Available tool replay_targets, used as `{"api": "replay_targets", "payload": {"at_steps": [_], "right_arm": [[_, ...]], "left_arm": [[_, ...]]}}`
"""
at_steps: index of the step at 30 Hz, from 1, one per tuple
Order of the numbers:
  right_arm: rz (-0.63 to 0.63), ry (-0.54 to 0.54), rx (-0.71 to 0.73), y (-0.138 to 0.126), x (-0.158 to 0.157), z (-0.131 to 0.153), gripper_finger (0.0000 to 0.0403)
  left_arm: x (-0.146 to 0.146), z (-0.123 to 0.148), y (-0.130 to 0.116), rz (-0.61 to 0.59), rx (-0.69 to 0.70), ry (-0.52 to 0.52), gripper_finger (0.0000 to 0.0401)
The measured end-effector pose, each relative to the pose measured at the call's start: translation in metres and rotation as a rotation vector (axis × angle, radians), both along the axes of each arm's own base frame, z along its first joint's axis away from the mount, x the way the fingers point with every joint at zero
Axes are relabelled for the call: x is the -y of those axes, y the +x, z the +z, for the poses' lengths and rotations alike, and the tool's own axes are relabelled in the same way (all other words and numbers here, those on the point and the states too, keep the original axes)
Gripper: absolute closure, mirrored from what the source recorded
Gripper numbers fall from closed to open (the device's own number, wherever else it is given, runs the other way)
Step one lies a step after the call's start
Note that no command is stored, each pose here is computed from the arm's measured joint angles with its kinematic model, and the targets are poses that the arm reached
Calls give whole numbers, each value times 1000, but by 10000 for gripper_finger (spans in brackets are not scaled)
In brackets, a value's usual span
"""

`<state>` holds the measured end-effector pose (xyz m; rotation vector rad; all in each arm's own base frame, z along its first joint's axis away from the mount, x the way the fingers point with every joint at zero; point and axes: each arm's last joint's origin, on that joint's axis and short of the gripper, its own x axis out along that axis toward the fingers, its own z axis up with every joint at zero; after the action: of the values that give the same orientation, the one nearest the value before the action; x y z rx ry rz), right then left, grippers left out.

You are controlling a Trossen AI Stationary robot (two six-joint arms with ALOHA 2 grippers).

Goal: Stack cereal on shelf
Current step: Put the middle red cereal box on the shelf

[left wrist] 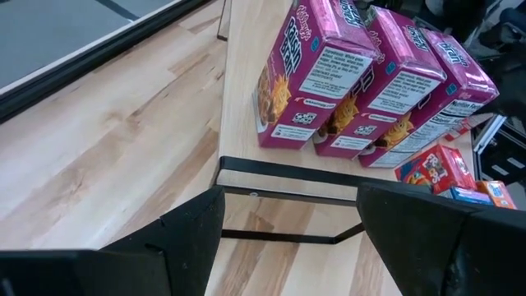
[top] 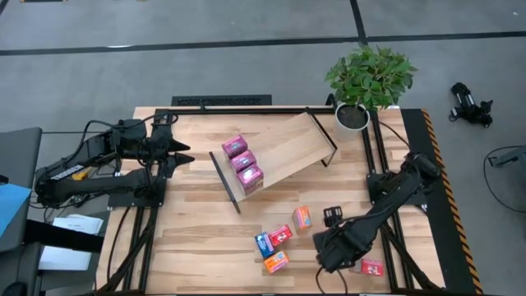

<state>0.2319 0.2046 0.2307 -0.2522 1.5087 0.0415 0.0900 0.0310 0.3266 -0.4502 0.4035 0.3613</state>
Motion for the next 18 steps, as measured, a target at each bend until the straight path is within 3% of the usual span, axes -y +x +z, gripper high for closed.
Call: {"api": "replay_targets", "payload": {"at_steps": [8, 18], "right_arm": [[-73, 33, 98, -22, 23, 17, 91], [5, 48, 117, -17, 18, 12, 92]], "left_arm": [[0, 0, 0, 12, 8, -23, 133], [-1, 1, 0, 38, 10, -9, 133]]}}
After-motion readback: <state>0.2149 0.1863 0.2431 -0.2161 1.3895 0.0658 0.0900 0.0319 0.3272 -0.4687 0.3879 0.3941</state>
